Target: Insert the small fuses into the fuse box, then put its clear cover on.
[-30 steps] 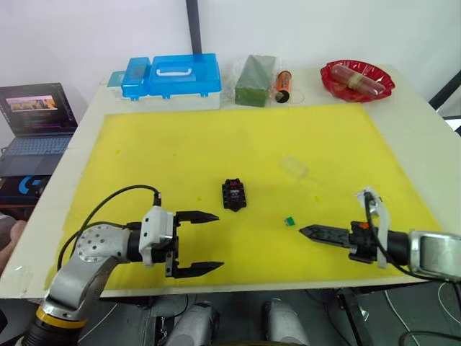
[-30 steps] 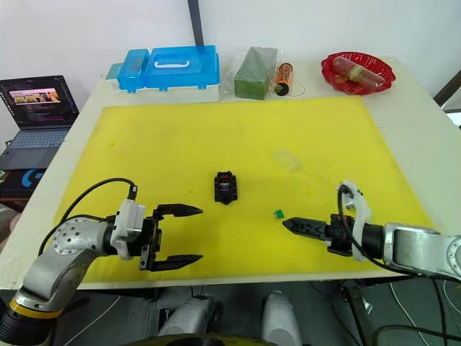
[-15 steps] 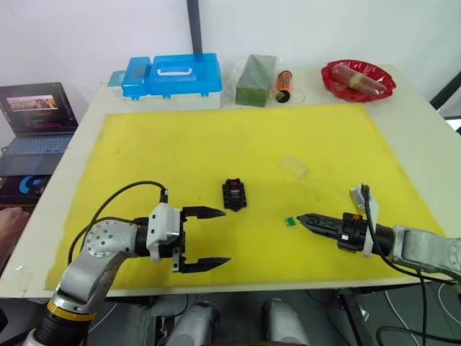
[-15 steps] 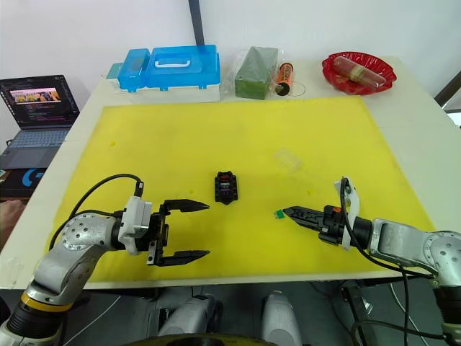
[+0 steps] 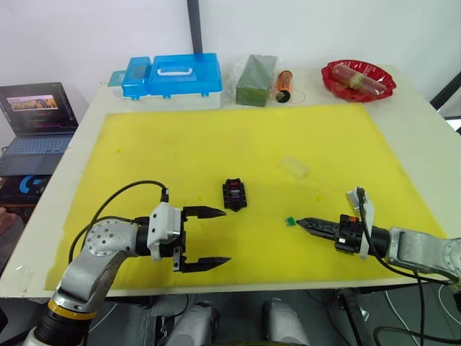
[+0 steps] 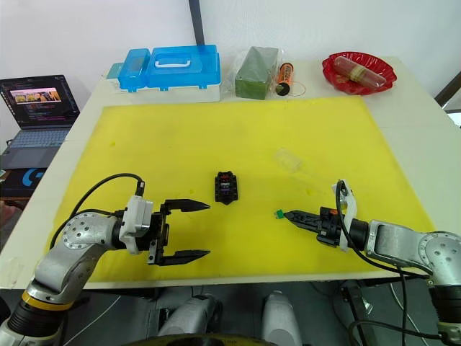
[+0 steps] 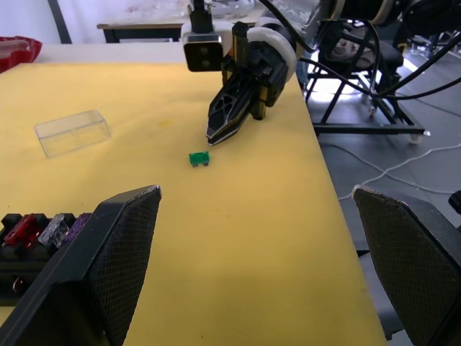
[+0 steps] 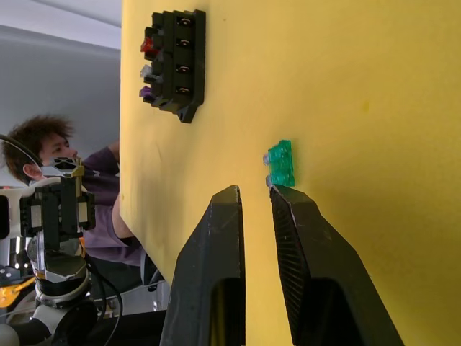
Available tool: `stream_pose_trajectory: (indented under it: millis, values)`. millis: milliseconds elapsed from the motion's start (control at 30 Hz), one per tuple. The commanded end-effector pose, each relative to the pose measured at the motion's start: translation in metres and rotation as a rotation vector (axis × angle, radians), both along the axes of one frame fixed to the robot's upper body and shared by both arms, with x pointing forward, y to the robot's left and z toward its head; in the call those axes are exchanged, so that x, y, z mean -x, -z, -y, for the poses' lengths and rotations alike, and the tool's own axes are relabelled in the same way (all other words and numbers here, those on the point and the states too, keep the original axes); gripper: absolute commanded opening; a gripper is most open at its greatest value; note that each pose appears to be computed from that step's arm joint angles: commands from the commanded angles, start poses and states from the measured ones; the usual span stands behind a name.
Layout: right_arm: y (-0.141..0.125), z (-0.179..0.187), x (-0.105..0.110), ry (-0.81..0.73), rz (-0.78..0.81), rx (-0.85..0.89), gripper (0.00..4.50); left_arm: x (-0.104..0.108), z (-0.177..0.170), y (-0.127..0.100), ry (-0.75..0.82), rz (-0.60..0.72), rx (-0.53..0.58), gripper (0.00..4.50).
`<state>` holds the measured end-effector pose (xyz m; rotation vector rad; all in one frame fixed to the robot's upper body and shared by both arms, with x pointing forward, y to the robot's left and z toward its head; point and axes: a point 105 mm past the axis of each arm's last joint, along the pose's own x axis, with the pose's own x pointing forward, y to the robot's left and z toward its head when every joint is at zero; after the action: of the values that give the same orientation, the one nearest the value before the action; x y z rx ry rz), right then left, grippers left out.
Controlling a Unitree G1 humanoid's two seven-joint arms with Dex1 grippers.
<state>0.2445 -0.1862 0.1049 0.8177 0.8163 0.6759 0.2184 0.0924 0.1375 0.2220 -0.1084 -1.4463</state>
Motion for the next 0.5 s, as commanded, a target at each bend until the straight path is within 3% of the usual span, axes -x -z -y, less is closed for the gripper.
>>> stream_pose_trajectory:
  millis: [33, 100, 200, 300, 500]
  values:
    - [-0.0006, -0.0021, 0.0018, -0.005, 0.005, -0.01, 0.67, 0.0019, 0.0008, -0.007, 0.007, 0.031, 0.005, 4.5]
    - [0.0008, -0.0005, 0.0015, 0.004, 0.002, -0.007, 0.67, 0.0018, 0.0005, -0.0069, 0.006, 0.03, 0.005, 4.5]
    - [0.0033, 0.0009, 0.001, 0.015, -0.005, 0.0, 1.25, 0.0015, 0.0008, -0.0065, 0.007, 0.028, 0.003, 4.5]
    - [0.0038, 0.0007, 0.0, 0.023, -0.007, -0.002, 2.26, 0.001, 0.0019, -0.0076, 0.009, 0.029, 0.002, 4.5]
    - [0.0044, -0.0005, -0.0034, 0.032, -0.007, -0.007, 2.26, 0.0005, 0.0031, -0.0094, 0.011, 0.03, 0.0, 4.5]
